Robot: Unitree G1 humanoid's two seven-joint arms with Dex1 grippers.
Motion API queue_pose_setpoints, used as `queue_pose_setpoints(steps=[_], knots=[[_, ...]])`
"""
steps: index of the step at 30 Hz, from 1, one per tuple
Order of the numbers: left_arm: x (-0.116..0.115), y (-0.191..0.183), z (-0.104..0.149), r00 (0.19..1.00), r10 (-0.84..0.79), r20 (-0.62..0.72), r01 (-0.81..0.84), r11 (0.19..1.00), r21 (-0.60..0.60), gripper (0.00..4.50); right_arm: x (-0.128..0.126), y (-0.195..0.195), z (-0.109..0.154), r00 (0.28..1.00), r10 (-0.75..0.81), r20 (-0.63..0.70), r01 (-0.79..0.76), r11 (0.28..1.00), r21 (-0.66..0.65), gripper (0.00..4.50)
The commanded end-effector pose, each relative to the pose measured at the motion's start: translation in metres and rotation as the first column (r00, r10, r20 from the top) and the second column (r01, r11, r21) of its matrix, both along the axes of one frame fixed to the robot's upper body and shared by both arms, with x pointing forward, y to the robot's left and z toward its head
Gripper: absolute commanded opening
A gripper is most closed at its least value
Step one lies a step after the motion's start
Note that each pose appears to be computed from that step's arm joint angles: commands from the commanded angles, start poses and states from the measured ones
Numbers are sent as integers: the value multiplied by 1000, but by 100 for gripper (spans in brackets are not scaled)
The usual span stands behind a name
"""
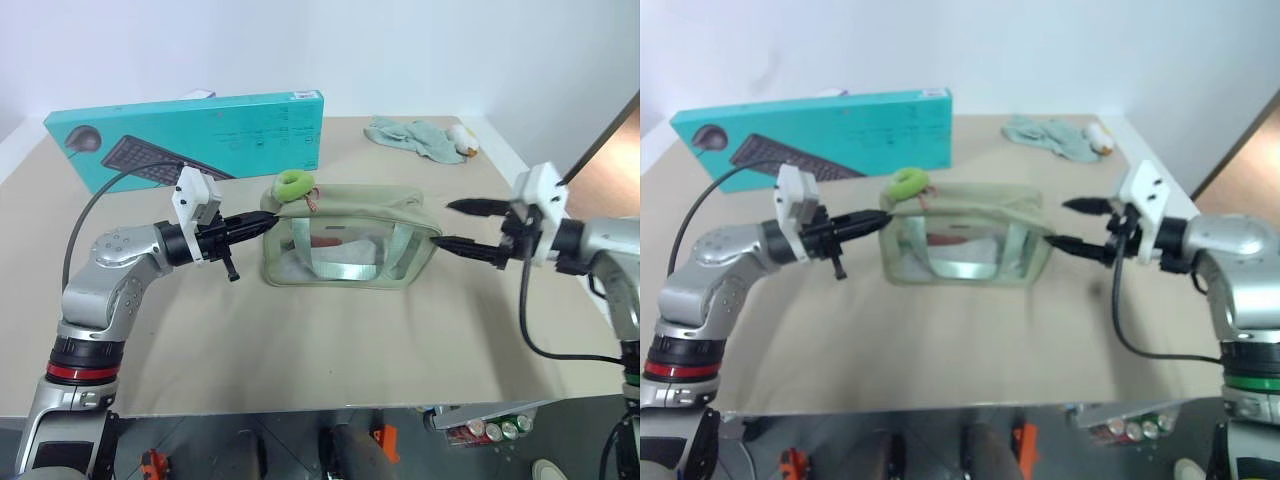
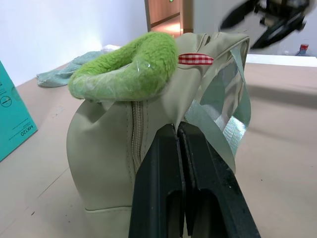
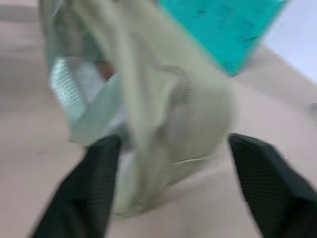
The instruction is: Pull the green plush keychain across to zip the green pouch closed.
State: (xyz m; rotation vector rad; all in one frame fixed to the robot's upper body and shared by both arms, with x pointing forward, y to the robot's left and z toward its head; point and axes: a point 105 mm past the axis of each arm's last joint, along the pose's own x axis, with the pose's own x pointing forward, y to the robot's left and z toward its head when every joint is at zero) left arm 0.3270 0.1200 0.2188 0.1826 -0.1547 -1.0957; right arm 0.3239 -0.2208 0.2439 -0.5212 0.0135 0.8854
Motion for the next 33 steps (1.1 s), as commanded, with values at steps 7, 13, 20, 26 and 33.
queue_pose_setpoints(steps=[7,13,20,26,33], knots=[[-8,-15,12,997,-63,37,63,998,-2,0,7,61,78,964,99,247,-125,988,91,448],[-13,-20,13,996,-82,28,82,997,-13,0,30,122,75,950,191,249,-222,970,102,448],[-15,-23,13,996,-78,29,79,997,-17,0,39,149,51,936,300,184,-315,948,57,448],[-15,-23,12,997,-70,27,70,997,-17,0,34,158,41,916,371,150,-379,925,29,448],[-14,-22,11,997,-68,24,68,998,-17,0,27,170,37,891,430,147,-436,900,10,448]])
